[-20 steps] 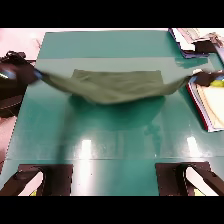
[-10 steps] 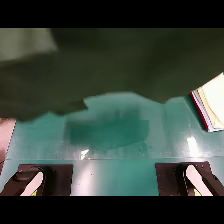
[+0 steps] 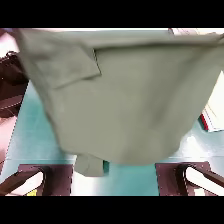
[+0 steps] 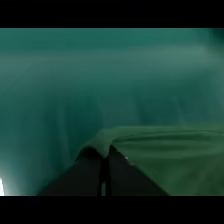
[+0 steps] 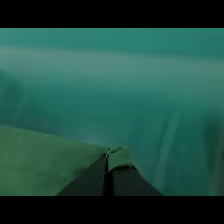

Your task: Fold the shirts.

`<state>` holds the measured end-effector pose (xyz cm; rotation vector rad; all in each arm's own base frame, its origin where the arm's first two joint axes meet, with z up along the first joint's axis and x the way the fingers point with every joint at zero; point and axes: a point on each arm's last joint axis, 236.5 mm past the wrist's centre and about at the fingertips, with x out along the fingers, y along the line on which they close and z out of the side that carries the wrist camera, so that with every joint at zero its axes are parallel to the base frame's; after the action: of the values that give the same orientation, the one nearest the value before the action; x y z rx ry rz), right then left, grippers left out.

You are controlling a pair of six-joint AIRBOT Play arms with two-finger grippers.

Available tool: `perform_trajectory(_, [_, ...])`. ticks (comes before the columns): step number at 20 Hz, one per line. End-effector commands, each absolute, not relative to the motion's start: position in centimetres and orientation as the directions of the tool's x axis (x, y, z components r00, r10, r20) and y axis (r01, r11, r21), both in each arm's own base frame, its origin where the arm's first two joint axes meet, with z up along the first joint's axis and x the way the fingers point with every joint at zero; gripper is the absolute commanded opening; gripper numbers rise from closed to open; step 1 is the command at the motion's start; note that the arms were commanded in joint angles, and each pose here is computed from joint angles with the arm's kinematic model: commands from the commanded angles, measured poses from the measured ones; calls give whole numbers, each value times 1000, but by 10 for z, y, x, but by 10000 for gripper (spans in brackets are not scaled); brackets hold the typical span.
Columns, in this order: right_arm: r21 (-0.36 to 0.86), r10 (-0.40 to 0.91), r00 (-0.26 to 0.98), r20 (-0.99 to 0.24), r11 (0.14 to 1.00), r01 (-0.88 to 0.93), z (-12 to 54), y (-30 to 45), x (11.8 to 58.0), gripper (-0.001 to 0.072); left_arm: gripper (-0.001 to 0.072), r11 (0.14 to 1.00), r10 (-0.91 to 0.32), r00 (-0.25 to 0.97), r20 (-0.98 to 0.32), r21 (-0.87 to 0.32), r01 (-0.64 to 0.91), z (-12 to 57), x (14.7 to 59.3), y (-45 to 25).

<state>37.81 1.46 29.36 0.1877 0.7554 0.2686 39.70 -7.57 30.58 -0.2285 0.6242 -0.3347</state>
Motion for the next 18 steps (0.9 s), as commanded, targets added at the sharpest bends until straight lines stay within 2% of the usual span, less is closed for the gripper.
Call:
perform_trajectory(1, [240, 268, 403, -875, 963, -118, 154, 22, 407, 15, 25, 903, -415, 477, -775, -413, 116, 140, 435, -80])
perform_trajectory(3, [267, 280, 286, -916, 960, -85, 96, 22, 423, 15, 26, 890, -440, 380, -814, -451, 64, 81, 451, -83])
perform_trajectory(5, [283, 288, 219, -932, 958, -57, 59, 20, 440, 14, 25, 883, -447, 374, -813, -467, 40, 52, 473, -83])
perform_trajectory(7, [284, 288, 226, -931, 958, -49, 42, 17, 465, 14, 25, 885, -437, 392, -809, -465, 27, 38, 495, -80])
perform_trajectory(11, [270, 274, 323, -906, 961, -57, 51, 11, 511, 15, 25, 888, -424, 467, -776, -458, 46, 51, 530, -76])
perform_trajectory(14, [258, 261, 360, -896, 964, -56, 74, -2, 514, 15, 26, 889, -430, 445, -786, -454, 56, 61, 524, -71])
perform_trajectory(18, [257, 259, 276, -926, 965, -45, 62, -14, 476, 15, 26, 893, -446, 284, -848, -444, 76, 36, 486, -78])
